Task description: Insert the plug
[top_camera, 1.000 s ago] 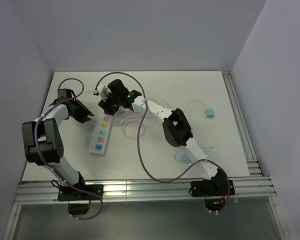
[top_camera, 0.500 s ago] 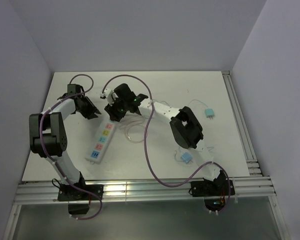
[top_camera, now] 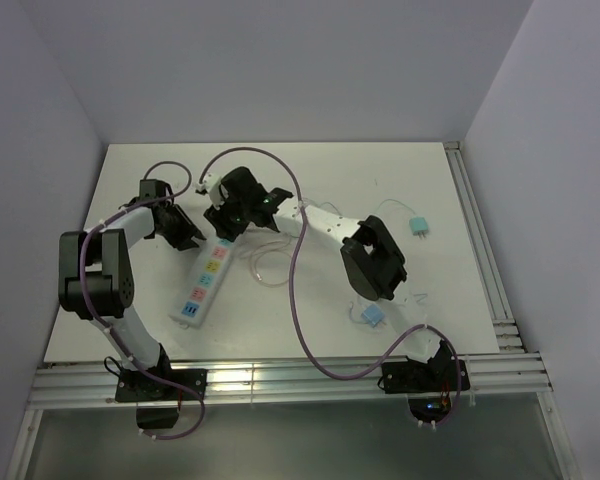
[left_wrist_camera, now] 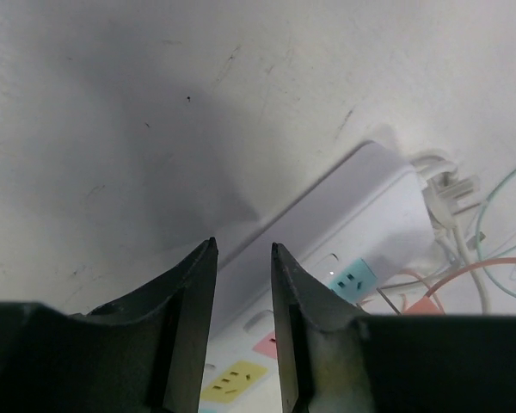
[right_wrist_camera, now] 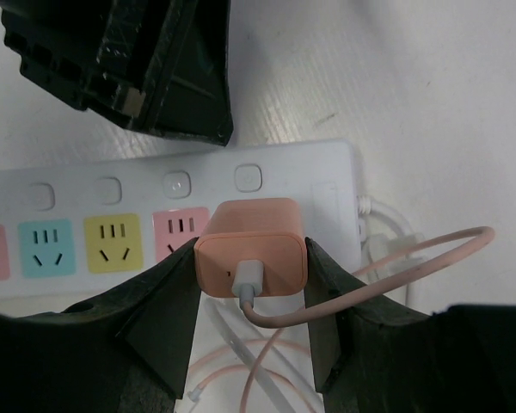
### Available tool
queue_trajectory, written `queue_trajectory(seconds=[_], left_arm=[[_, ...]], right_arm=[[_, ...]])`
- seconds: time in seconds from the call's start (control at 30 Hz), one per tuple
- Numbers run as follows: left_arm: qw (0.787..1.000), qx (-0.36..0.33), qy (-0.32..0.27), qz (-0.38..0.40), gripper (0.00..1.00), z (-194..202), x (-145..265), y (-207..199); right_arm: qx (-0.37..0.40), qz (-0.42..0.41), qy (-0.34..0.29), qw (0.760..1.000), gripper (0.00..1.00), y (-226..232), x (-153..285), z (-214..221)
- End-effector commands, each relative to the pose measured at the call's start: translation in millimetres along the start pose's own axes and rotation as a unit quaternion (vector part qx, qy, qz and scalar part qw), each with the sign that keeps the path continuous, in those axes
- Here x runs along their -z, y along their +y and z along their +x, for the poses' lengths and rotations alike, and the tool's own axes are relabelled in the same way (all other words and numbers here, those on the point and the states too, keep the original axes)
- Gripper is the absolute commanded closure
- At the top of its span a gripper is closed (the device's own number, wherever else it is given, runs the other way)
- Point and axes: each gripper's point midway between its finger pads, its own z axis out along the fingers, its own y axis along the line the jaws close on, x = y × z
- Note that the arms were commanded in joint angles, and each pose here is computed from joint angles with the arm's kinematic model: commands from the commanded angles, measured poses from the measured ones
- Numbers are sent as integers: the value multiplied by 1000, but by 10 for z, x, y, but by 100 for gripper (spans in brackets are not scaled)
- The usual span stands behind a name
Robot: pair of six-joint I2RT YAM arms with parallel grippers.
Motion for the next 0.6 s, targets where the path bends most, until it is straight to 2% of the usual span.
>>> queue_trajectory(seconds=[0.0, 0.57], left_arm=[[999, 3, -49, 16, 62, -201, 201, -125], [999, 15, -34, 36, 63, -154, 149, -138]], right_arm=[[31, 15, -35, 999, 100, -9, 143, -415], [56, -23, 14, 998, 100, 107, 18, -157]])
